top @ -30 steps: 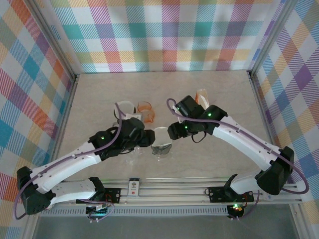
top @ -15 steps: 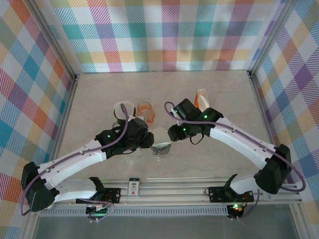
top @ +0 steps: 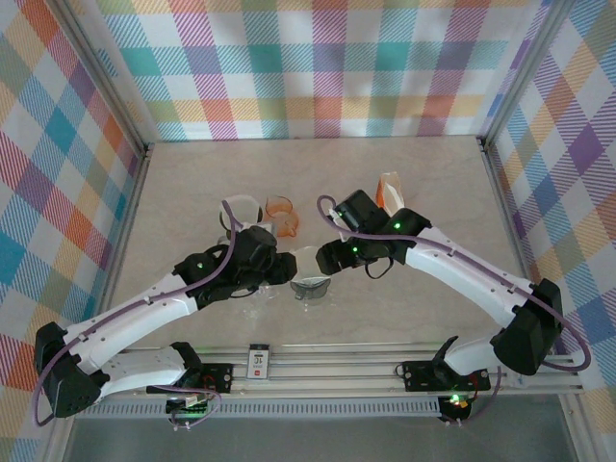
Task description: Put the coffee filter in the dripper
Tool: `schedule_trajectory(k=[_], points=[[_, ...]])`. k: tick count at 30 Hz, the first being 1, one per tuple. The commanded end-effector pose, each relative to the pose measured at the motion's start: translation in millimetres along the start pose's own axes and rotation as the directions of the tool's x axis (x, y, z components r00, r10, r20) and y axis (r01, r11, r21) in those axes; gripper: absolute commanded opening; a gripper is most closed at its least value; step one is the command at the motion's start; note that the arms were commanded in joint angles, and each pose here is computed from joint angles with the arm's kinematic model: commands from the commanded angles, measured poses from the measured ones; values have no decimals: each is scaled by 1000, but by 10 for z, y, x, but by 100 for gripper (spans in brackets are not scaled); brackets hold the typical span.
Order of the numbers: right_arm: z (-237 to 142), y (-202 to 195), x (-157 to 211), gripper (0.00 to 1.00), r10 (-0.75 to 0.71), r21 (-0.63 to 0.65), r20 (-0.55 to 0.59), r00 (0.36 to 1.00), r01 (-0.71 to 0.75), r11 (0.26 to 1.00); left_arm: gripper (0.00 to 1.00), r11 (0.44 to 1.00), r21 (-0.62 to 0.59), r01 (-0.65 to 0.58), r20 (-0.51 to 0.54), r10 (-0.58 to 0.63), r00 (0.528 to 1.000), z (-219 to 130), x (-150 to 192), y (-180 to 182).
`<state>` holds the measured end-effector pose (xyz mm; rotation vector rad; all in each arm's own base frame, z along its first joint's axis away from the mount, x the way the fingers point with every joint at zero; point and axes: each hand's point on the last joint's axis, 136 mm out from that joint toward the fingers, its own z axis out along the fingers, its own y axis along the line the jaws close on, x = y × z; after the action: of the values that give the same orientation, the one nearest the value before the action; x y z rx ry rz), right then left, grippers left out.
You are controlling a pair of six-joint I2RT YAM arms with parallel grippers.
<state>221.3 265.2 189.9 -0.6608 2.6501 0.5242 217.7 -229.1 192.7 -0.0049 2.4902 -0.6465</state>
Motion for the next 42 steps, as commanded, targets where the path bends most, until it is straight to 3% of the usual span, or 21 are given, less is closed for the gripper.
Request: schedule_trajectory(k=[1,8,16,27,42], points=[[18,166,16,76,-31,-52,-20,999,30,998,44,1000,5,18,-9,-18,1000,32,13,22],[59,258,278,78,-57,-64,-65,996,53,997,44,1000,1,25,-9,-25,1000,27,-3,48],[100,239,325,78,-67,-50,-68,995,63,997,43,999,1,53,-16,-53,998,69,2,113],[-13,224,-87,84,-15,-34,40,999,17,999,40,998,5,56,-19,-56,998,51,21,130],[511,118,-39,86,-59,32,-103,993,63,997,41,998,10,57,-24,-56,998,83,23,121]])
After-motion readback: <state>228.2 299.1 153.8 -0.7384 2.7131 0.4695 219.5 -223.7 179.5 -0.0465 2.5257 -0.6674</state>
